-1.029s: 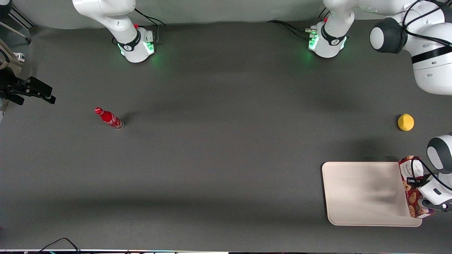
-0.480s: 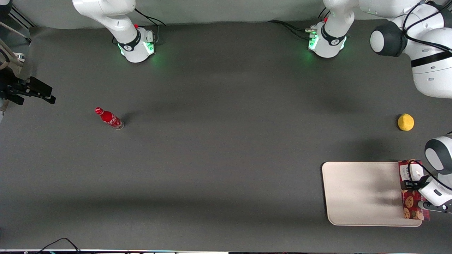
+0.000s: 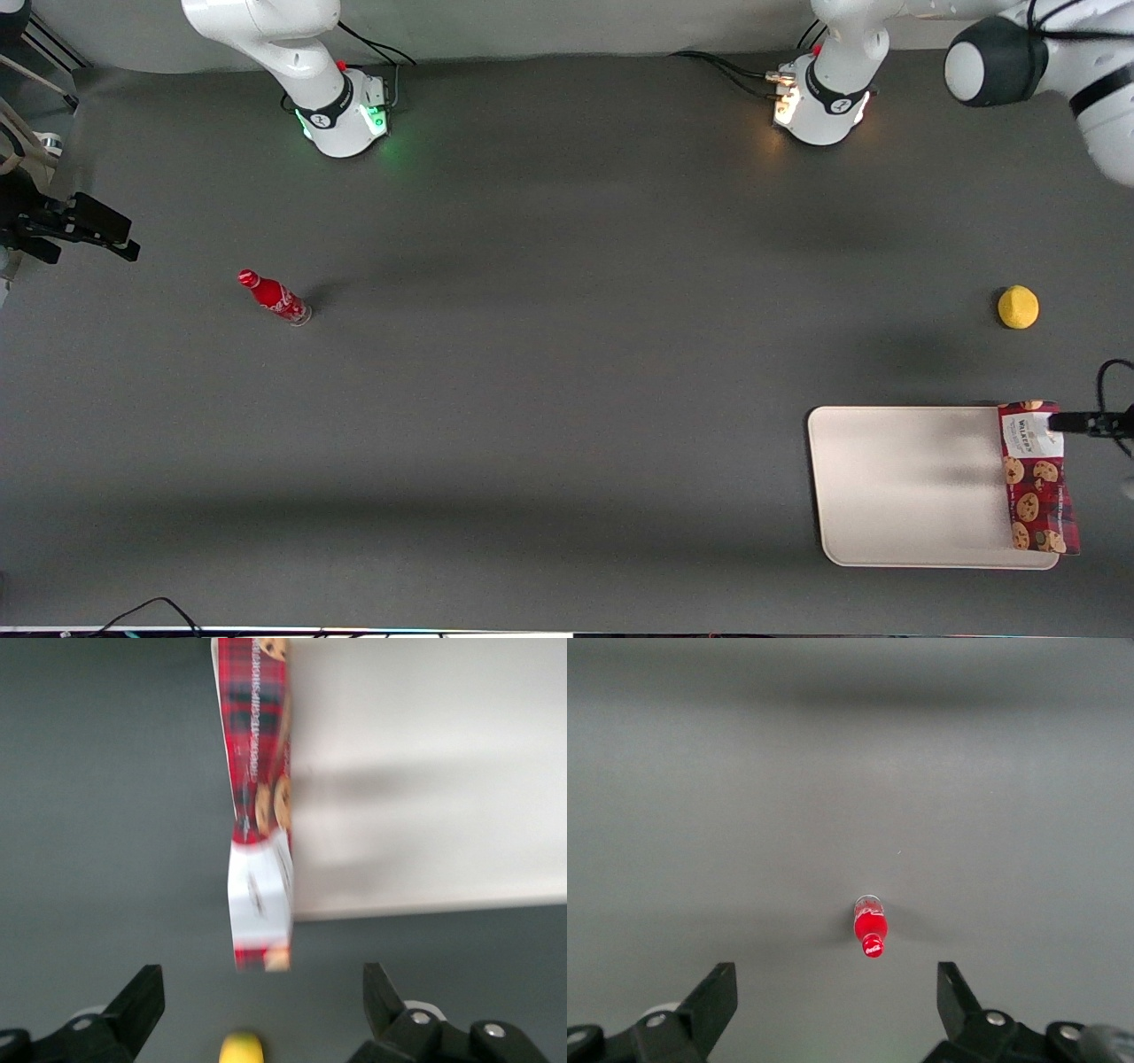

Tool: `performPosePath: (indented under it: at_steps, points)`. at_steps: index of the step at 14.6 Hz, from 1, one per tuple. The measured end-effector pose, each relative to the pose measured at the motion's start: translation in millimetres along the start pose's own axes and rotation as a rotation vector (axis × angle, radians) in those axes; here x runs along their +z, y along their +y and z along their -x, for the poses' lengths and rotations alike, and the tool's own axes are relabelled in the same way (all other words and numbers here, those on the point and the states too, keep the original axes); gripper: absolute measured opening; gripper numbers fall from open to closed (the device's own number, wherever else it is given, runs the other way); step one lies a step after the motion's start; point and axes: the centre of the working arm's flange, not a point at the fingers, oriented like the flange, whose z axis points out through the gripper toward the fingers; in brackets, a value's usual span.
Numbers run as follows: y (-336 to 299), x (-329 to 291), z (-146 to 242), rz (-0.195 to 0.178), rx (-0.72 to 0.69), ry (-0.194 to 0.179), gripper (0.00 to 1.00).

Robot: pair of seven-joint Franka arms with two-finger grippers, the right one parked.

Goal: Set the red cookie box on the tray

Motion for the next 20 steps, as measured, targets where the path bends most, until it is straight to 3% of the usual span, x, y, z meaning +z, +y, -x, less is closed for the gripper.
performPosePath:
  at_steps: [3,5,9,15,20]
  points:
    - [23.6,-90.1,37.5,0.027,-0.005,-0.018,1.0]
    - [53.1,-138.0,63.5,0.043,-0.017,-0.055,1.0]
    - [128.3,-215.5,118.5,0.043,-0.036,-0.098,1.0]
    - [169.8,-184.1,203.6,0.091,-0.046,-0.067,1.0]
    - [194.0,-191.7,220.7,0.069,-0.018,-0.03,1.0]
